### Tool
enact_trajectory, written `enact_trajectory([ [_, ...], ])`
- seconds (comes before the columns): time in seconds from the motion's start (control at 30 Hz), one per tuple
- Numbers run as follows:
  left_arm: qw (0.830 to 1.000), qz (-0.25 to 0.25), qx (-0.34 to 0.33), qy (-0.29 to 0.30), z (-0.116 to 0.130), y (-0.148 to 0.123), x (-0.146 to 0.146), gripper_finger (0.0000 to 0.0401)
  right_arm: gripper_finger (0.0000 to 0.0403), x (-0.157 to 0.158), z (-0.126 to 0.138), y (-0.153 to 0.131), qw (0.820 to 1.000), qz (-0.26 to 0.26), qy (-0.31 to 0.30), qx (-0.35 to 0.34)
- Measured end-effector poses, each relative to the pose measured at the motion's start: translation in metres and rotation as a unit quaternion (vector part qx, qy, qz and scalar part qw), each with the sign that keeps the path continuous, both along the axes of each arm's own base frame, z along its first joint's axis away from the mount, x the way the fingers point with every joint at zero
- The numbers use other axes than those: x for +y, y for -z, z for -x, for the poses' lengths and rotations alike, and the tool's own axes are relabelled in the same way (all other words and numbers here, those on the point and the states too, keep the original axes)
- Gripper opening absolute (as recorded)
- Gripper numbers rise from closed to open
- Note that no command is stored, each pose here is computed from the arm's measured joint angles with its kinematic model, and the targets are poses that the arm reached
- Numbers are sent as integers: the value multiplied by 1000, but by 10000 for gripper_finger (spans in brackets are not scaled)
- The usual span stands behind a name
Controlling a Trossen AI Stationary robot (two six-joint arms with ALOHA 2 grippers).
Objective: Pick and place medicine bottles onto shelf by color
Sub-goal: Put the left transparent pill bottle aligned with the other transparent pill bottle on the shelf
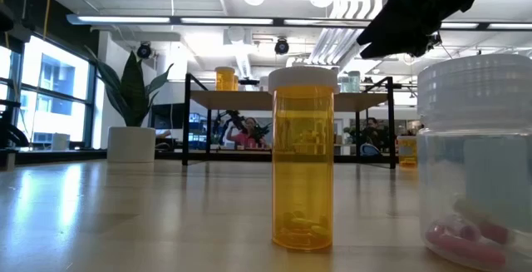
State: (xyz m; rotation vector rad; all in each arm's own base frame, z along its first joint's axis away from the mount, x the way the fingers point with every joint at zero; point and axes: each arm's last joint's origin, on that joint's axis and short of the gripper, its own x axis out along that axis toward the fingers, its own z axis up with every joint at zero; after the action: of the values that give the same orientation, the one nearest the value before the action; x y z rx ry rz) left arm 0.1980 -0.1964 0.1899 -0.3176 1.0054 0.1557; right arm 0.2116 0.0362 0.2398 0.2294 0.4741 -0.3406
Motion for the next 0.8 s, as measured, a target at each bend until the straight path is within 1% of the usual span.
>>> enact_trajectory([
  [0.1,1000,-13,10,2,0,7,-3,268,206,0,0,0,1000,1,0,3],
  [0.37,999,-20,37,-8,-2,24,-7,268,206,0,1,1,1000,1,0,5],
  [0.67,998,-32,49,-12,-3,33,-8,268,206,0,0,1,1000,1,0,5],
  [0.8,998,-31,48,-11,-4,33,-9,253,206,0,0,1,1000,1,0,5],
])
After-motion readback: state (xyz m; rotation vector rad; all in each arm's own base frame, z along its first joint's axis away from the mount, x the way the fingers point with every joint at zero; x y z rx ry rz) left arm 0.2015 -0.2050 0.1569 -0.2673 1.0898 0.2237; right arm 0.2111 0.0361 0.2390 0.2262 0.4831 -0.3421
